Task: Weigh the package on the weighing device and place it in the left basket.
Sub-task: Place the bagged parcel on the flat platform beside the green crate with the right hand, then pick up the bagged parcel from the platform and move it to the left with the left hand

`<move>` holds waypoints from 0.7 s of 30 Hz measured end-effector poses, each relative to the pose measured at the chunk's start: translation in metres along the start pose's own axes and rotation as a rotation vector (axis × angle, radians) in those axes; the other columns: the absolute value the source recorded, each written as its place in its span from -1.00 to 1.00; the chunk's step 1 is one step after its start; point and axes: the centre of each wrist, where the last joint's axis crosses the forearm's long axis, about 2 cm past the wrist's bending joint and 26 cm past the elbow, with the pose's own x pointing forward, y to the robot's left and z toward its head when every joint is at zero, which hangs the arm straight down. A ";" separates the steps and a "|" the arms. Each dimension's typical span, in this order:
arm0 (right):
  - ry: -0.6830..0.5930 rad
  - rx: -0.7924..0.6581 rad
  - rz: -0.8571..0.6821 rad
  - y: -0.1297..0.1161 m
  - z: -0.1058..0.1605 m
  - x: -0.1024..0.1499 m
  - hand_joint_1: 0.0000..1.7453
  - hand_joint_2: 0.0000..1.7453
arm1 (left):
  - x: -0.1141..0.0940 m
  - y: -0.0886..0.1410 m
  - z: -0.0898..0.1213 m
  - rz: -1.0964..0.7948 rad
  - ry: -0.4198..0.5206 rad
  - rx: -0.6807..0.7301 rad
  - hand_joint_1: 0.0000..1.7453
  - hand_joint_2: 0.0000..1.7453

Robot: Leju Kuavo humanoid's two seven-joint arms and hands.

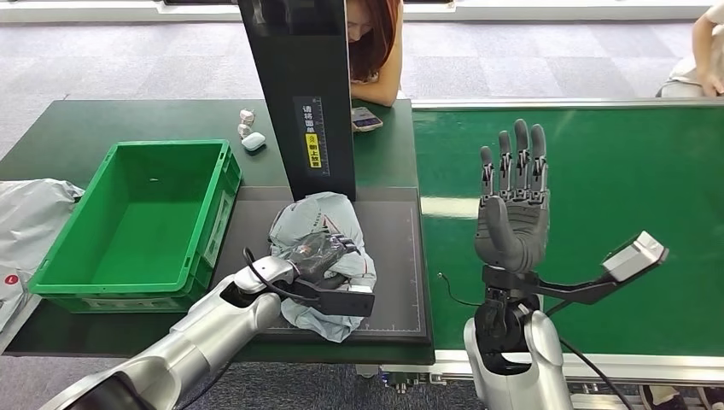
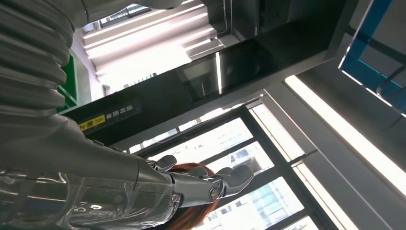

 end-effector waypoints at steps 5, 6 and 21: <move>-0.001 0.000 -0.002 0.000 0.000 0.000 -1.00 1.00 | -0.001 0.002 0.000 -0.001 -0.001 0.036 1.00 1.00; -0.002 0.000 -0.002 0.000 0.000 0.000 -1.00 1.00 | -0.001 0.002 0.001 0.000 0.001 0.060 1.00 1.00; 0.010 -0.047 0.035 -0.009 0.018 -0.001 -1.00 1.00 | 0.019 0.043 0.041 0.047 -0.077 0.653 1.00 1.00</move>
